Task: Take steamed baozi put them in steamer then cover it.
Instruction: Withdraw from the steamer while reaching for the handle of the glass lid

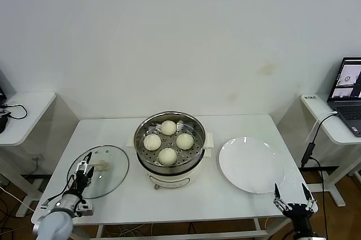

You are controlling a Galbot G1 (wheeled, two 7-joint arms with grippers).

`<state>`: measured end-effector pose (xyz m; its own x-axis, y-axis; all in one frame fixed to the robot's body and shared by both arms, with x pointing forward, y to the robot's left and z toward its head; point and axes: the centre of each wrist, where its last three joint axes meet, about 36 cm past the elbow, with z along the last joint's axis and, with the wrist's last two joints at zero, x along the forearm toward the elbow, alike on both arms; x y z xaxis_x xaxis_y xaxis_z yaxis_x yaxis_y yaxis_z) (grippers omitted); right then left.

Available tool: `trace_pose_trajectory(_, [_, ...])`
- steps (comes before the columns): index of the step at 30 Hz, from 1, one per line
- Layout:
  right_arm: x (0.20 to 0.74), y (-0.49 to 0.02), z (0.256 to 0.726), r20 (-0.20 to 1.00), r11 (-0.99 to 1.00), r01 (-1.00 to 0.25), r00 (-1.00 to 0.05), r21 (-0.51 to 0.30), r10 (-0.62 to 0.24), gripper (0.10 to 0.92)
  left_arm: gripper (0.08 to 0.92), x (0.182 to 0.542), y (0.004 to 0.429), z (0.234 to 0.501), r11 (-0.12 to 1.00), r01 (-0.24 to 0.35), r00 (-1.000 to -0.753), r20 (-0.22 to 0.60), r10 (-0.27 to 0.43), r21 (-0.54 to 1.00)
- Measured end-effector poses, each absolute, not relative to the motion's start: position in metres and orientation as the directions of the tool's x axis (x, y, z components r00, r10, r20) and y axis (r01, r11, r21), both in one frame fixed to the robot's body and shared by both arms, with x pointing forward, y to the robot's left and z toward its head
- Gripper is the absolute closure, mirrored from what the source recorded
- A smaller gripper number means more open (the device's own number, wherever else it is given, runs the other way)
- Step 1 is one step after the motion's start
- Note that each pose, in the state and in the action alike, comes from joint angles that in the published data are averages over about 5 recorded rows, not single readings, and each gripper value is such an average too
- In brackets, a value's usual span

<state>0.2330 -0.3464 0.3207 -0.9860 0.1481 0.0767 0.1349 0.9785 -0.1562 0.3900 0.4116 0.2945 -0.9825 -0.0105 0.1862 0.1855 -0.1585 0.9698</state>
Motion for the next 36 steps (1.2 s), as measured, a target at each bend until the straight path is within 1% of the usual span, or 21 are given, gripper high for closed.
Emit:
trace_pose_trajectory(6, [0.227,-0.346,0.317,0.089,0.978,0.138,-0.984,-0.158,0.153,0.199,0.177,0.407,0.411,0.288,-0.158,0.192,-0.981,0.193,-0.012,0.969])
trace_pose_trajectory(13, [0.224,-0.344,0.313,0.097,0.978,0.139,-0.983,-0.157,0.155,0.200,0.177,0.424,0.417,0.285,-0.158,0.196,-0.981,0.194,-0.030,0.968])
trace_pose_trajectory(22, [0.223,-0.343,0.311,0.102,0.979,0.135,-0.983,-0.155,0.152,0.199,0.177,0.438,0.420,0.284,-0.142,0.205,-0.979,0.201,-0.044,0.968])
trace_pose_trajectory(24, [0.223,-0.343,0.311,0.103,0.979,0.134,-0.983,-0.155,0.151,0.199,0.193,0.440,0.421,0.283,-0.139,0.209,-0.978,0.204,-0.046,0.968])
trace_pose_trajectory(28, [0.223,-0.342,0.310,0.104,0.980,0.130,-0.984,-0.154,0.146,0.200,0.285,0.440,0.422,0.282,-0.135,0.219,-0.975,0.214,-0.051,0.966])
trace_pose_trajectory(36, [0.223,-0.339,0.310,0.107,0.981,0.121,-0.985,-0.153,0.138,0.200,0.519,0.437,0.424,0.277,-0.128,0.238,-0.971,0.232,-0.060,0.963])
